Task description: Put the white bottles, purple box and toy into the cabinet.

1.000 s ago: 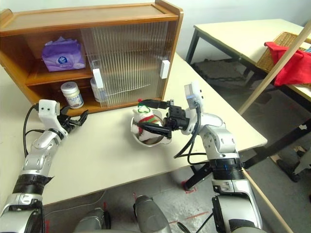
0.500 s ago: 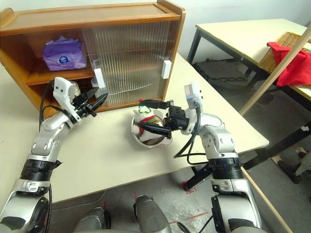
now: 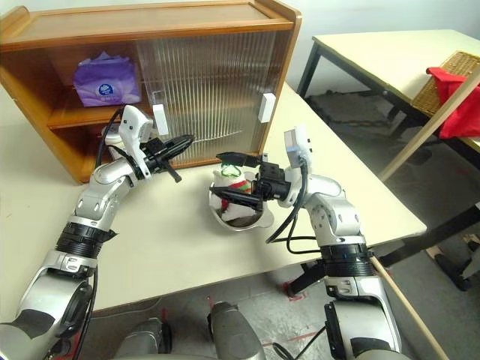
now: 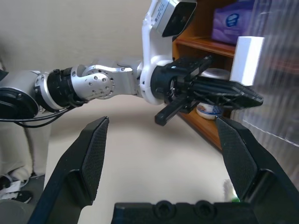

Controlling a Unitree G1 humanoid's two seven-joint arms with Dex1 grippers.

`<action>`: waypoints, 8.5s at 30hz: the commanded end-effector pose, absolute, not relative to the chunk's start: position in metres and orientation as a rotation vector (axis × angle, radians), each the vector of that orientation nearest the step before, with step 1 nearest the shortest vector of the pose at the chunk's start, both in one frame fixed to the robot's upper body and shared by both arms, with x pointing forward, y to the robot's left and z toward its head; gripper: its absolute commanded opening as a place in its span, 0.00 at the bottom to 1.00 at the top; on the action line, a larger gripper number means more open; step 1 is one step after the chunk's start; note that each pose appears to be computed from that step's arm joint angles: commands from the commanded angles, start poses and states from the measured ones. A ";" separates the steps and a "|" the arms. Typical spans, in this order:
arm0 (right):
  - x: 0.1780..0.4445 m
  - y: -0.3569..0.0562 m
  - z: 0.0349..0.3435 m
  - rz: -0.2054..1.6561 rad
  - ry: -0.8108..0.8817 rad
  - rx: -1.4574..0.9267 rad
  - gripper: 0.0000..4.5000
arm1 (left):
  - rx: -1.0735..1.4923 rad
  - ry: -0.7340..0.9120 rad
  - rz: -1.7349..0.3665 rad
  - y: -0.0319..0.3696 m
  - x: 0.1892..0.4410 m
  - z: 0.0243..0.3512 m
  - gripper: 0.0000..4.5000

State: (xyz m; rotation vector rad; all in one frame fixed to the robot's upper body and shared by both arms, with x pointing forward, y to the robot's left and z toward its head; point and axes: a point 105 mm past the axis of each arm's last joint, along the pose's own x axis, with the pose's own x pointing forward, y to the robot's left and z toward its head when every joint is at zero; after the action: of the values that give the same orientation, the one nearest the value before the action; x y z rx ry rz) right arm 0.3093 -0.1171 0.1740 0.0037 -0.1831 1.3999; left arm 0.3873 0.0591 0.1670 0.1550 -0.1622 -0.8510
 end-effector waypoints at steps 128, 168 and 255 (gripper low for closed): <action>0.423 -0.224 0.198 0.574 -0.104 -0.152 0.01 | 0.185 -0.124 -0.783 0.249 0.200 0.145 1.00; 0.424 -0.122 0.210 0.887 -0.196 -0.048 0.01 | 0.178 -0.083 -0.777 0.246 0.196 0.133 1.00; 0.408 -0.055 0.201 1.119 -0.096 -0.062 0.01 | 0.183 -0.098 -0.760 0.242 0.206 0.131 1.00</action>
State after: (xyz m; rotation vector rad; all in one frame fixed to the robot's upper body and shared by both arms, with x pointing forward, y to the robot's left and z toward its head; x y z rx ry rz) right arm 0.4064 -0.0440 0.2049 -0.0543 -0.1173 1.1455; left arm 0.2065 0.2426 0.1355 0.1803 -0.1134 -0.7521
